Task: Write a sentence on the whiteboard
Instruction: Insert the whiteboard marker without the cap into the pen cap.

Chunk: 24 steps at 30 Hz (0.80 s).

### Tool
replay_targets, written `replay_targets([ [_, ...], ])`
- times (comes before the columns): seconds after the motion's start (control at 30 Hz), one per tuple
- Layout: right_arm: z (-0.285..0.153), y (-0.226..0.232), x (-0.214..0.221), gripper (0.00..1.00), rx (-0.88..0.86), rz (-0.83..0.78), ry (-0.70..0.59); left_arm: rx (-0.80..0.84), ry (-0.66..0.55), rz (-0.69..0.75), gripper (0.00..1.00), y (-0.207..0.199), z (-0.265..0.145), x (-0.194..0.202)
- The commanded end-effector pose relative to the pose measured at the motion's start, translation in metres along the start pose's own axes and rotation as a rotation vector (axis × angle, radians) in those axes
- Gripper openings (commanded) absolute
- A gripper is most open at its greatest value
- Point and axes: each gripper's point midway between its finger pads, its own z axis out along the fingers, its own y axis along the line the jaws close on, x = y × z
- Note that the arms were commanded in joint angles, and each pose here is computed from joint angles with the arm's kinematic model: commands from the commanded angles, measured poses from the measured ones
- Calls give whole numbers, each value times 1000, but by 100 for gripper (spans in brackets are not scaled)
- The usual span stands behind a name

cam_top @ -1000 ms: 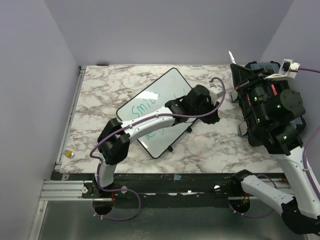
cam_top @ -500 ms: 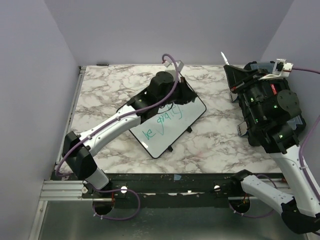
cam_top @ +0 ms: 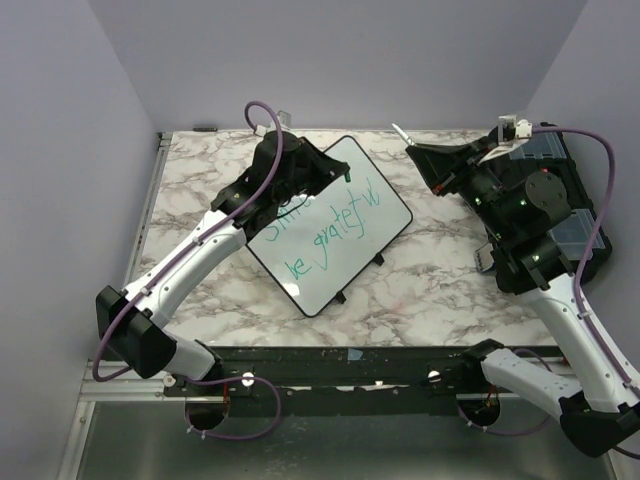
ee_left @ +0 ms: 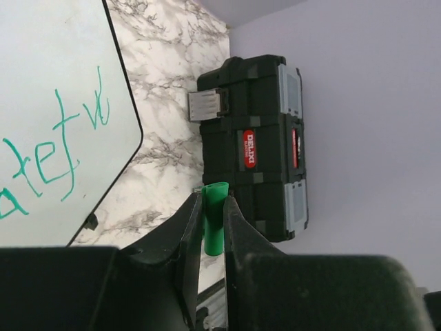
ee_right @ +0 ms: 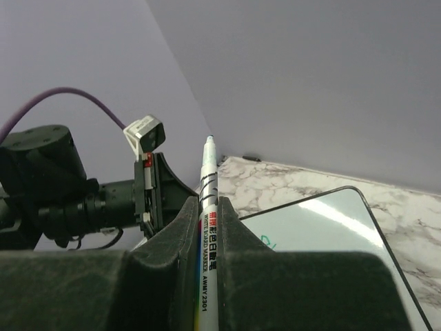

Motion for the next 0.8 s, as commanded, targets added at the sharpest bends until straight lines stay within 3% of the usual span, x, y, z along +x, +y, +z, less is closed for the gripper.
replay_targets([
  [0.0, 2, 19, 16, 1, -149, -52, 49, -2, 4, -169, 0, -3, -17, -13],
  [0.23, 6, 17, 46, 1, -177, -126, 114, 85, 20, -346, 0, -15, -34, -25],
  [0.6, 16, 55, 103, 1, -76, -442, 206, -23, -24, -647, 0, 2, -45, -41],
  [0.77, 15, 63, 113, 1, -62, -477, 200, -50, -7, -724, 0, 13, -46, -39],
])
